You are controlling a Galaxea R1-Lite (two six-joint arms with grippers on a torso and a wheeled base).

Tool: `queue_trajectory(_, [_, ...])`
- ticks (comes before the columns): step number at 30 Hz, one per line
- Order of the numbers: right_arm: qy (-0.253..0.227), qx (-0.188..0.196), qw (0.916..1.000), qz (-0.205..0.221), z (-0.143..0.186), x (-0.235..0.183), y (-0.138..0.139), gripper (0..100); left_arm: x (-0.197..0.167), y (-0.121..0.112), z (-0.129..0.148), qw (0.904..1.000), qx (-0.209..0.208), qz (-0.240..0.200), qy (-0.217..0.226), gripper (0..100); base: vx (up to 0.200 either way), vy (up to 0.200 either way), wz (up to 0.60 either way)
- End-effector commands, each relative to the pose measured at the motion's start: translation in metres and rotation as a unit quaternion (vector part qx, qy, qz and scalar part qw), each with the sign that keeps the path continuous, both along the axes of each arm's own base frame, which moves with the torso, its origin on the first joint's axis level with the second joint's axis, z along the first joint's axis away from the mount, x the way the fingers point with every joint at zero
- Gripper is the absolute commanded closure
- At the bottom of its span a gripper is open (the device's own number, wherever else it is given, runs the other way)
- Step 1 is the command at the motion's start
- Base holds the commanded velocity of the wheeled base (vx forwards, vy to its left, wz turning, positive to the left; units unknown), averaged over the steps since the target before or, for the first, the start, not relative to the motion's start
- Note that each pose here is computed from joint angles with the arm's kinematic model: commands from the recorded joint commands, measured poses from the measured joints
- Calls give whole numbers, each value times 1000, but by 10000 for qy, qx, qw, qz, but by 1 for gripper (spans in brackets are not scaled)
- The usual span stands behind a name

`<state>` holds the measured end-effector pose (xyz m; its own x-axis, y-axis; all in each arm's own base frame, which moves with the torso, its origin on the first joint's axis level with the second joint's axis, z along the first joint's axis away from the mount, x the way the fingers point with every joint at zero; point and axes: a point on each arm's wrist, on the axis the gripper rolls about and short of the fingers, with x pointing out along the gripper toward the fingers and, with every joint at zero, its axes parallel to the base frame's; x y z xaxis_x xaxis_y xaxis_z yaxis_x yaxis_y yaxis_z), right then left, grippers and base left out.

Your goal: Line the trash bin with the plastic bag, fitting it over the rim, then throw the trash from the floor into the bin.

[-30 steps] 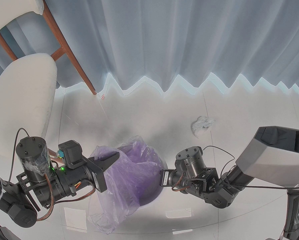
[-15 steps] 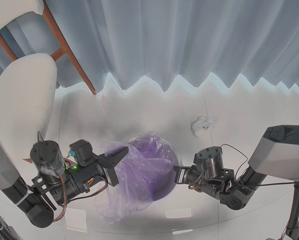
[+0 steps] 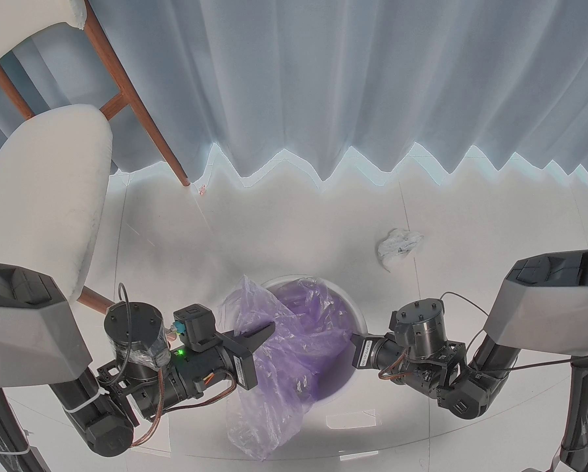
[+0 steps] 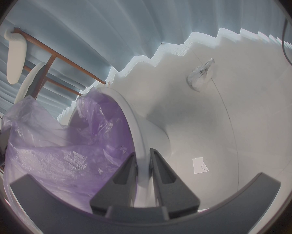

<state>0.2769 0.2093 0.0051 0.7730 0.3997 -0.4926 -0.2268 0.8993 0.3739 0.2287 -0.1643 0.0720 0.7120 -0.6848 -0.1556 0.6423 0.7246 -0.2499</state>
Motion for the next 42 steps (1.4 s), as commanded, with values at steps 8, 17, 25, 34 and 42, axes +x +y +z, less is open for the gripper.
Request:
queue_trajectory(8, [168, -49, 9998, -18, -10, -5, -3, 0, 0, -2, -2, 10000, 23, -31, 19, 100, 0, 0, 0])
queue_trajectory(17, [-30, 274, 9996, 78, 6, -27, -20, 0, 1, -1, -2, 10000, 54, 15, -20, 100, 0, 0, 0])
queue_trajectory(25, [-258, 829, 9962, 32, 9, -25, -18, 0, 1, -2, -2, 10000, 67, 52, -20, 100, 0, 0, 0])
queue_trajectory(34, [-825, 853, 9929, 37, 23, -27, -31, 0, 1, -1, -2, 9998, 86, 150, -34, 100, 0, 0, 0])
queue_trajectory(42, [-1100, 1255, 9853, 369, 48, -42, -36, 0, 0, -1, -2, 9994, 269, 102, -204, 100, 0, 0, 0])
